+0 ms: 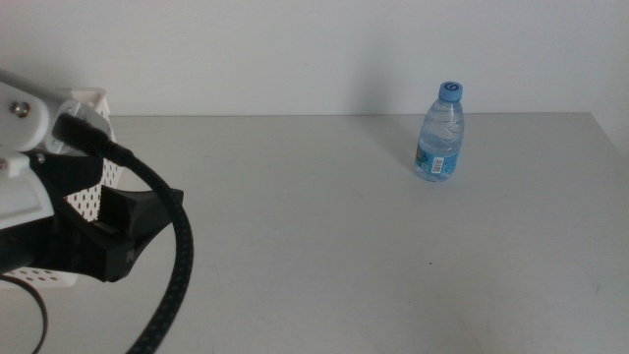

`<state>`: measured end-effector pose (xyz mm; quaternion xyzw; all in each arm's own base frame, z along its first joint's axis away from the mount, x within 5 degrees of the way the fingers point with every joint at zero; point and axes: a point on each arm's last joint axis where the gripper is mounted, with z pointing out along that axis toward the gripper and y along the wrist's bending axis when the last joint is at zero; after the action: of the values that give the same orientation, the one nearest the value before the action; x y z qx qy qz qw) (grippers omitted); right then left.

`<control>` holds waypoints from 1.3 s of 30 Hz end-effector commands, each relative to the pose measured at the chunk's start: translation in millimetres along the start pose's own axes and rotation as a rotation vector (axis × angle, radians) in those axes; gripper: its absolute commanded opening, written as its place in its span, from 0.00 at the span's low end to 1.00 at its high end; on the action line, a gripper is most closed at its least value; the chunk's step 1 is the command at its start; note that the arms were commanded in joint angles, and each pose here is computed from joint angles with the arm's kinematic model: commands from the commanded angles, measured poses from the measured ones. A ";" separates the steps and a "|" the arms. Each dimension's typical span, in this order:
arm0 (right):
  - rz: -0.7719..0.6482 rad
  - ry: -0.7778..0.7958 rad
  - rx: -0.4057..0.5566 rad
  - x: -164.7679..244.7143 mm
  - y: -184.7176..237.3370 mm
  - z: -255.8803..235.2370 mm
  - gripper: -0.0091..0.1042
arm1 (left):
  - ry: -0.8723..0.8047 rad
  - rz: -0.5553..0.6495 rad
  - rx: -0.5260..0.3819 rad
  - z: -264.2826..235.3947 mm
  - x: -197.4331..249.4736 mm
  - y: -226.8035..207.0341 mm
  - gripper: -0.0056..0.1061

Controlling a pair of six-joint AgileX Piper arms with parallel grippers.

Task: Use arms to grab the bottles and put them into the dustbin to the left of the table.

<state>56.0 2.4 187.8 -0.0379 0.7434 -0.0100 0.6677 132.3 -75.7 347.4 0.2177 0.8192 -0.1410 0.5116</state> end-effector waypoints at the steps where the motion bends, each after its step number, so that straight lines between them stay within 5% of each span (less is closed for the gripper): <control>1: 0.027 -0.142 0.016 -14.4 -1.6 -3.2 0.91 | -0.104 -0.002 0.006 -6.0 -14.8 -1.1 0.89; 14: 0.037 -0.163 0.015 -28.2 -2.9 30.0 0.91 | -0.097 -0.002 0.006 -4.1 -14.6 -1.1 0.89; 19: -0.063 -0.202 -0.145 -30.0 12.0 58.4 0.91 | -0.097 -0.002 0.006 -4.1 -14.6 -1.1 0.89; 24: -0.007 -0.237 -0.312 -26.4 26.1 87.4 0.91 | -0.097 -0.002 0.006 -4.1 -14.6 -1.1 0.89; 39: 0.054 -0.172 -0.399 -9.0 32.6 191.8 0.91 | -0.097 -0.002 0.006 -4.1 -14.6 -1.1 0.89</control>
<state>234.6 39.9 144.7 -0.1501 0.7602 0.1394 0.6166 132.8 -75.8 347.1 0.2184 0.8195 -0.1397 0.5110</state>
